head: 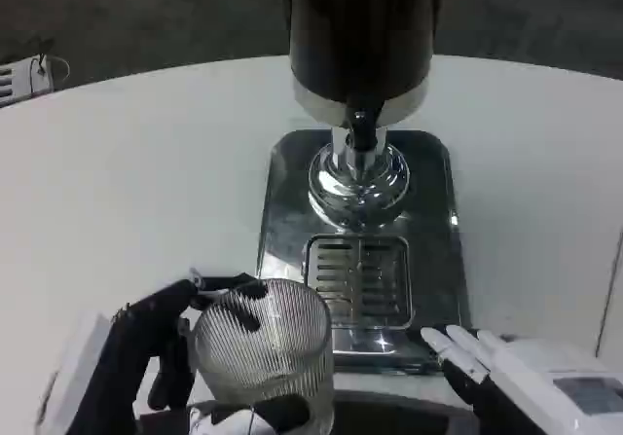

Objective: Grasp the cup under the faucet to collect the drink, then remove the cup.

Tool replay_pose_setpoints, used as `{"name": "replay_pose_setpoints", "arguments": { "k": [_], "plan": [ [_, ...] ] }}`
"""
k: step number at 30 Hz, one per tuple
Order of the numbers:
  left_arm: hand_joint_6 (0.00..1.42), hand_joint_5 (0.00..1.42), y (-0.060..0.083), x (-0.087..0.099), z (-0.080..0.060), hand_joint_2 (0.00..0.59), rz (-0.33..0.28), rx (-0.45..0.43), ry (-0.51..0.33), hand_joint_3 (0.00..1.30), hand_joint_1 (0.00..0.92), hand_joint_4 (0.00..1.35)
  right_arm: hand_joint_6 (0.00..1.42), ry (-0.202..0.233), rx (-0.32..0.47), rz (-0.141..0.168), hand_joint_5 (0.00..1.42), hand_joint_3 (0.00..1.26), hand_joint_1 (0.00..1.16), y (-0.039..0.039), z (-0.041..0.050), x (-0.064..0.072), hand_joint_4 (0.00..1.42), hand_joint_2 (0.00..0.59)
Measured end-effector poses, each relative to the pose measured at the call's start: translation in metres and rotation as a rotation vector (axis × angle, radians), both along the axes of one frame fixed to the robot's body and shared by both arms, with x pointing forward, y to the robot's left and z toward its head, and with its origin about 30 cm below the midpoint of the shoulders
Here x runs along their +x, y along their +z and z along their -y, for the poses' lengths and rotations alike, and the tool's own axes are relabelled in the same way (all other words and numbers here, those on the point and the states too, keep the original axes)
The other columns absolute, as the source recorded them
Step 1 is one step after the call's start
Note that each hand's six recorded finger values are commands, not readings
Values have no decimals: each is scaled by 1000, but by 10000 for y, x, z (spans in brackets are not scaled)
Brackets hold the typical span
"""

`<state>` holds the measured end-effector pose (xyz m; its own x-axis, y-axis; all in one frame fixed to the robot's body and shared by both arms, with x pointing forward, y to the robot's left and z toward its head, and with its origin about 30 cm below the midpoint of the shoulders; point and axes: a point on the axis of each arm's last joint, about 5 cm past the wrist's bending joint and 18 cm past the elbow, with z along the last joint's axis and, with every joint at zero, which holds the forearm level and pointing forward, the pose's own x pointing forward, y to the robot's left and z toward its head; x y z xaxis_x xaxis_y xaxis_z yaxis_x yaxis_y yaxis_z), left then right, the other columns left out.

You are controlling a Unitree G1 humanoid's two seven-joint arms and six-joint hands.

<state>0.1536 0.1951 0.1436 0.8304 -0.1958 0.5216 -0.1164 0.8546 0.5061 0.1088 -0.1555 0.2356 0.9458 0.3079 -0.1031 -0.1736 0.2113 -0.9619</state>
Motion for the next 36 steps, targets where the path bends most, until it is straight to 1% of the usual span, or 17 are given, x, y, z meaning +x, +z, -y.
{"name": "replay_pose_setpoints", "arguments": {
  "k": [7, 12, 36],
  "plan": [
    [1424, 1324, 2, 11, 8, 0, -2, -2, -1, 990, 573, 1135, 0, -6, -6, 3, 0, 34, 526, 9, 12, 8, 0, 454],
    [1424, 1324, 12, 24, 11, 0, 3, -2, -2, 990, 573, 1135, 0, -5, -6, 13, 0, 34, 526, 22, 11, 20, 0, 454],
    [1424, 1324, 13, 37, 40, 0, 5, -4, -18, 990, 573, 1135, 0, -9, 0, 10, 0, 43, 524, 26, 21, 25, 0, 454]
  ]
}}
